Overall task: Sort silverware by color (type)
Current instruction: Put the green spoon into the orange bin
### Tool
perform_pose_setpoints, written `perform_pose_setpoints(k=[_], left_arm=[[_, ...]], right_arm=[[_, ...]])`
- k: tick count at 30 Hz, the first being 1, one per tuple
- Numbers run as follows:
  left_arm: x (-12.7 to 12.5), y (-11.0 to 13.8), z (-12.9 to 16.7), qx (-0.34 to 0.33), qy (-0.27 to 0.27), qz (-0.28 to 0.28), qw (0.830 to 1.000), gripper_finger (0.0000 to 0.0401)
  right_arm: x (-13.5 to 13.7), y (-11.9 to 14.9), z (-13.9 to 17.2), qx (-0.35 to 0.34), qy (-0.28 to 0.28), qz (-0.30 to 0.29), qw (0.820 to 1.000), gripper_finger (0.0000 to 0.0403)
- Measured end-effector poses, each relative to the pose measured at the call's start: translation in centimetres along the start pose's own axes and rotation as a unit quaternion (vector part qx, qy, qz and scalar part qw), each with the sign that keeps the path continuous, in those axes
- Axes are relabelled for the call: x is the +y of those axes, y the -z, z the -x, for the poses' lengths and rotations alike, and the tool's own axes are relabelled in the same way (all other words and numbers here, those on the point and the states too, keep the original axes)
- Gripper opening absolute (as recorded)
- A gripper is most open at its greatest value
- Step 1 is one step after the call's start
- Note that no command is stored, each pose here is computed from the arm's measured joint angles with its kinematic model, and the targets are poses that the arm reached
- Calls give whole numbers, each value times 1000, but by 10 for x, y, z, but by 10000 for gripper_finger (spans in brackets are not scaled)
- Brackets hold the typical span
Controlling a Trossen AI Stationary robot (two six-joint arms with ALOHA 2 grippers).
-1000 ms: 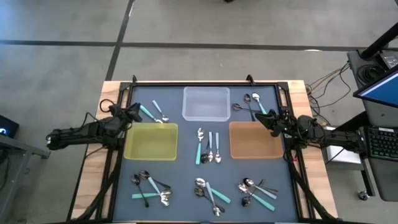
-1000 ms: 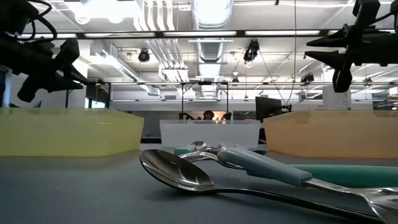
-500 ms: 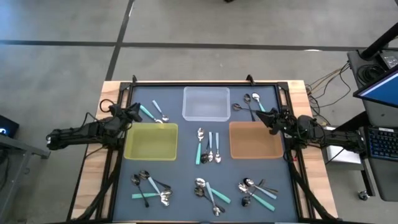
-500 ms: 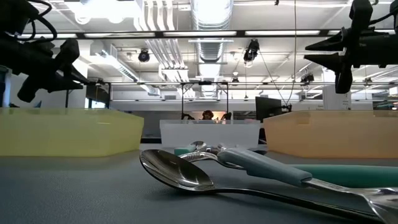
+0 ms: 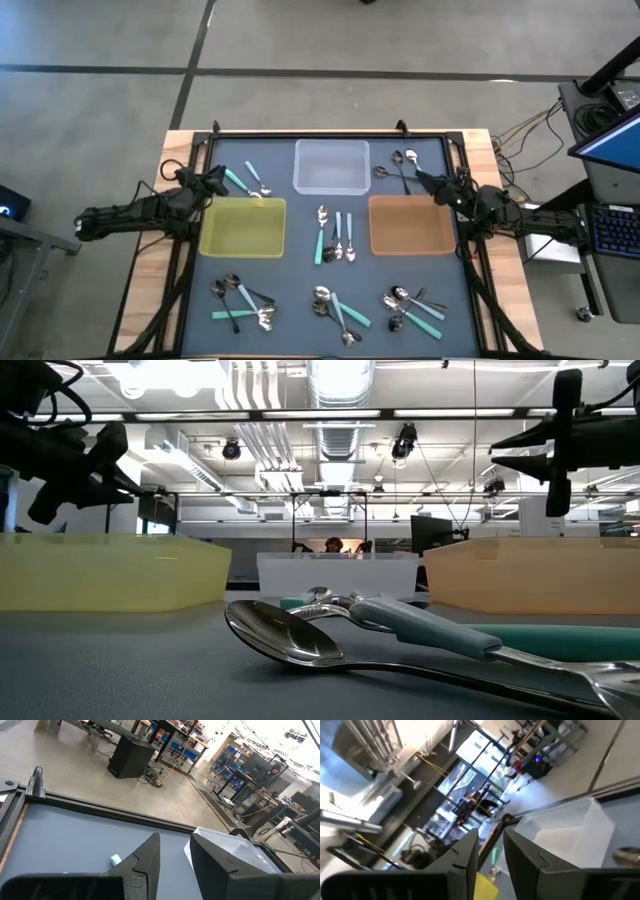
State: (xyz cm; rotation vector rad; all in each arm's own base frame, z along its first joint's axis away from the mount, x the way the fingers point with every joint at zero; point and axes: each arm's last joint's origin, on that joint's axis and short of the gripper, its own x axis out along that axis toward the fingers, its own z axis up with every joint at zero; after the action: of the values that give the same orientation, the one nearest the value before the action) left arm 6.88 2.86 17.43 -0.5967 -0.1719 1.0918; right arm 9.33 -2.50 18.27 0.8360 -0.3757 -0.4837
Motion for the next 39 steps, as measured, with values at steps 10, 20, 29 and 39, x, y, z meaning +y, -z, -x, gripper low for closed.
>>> perform_pose_setpoints(k=[10,20,29,39], left_arm=[[0,0,0,0,0,0,1000,89],[0,0,0,0,0,0,1000,89],[0,0,0,0,0,0,1000,89],[0,0,0,0,0,0,1000,89]], right_arm=[[0,0,0,0,-2,-81,997,82],[2,0,-1,13,-17,-149,989,82],[16,-10,-4,79,64,-57,993,82],[44,-33,-17,169,284,100,938,82]])
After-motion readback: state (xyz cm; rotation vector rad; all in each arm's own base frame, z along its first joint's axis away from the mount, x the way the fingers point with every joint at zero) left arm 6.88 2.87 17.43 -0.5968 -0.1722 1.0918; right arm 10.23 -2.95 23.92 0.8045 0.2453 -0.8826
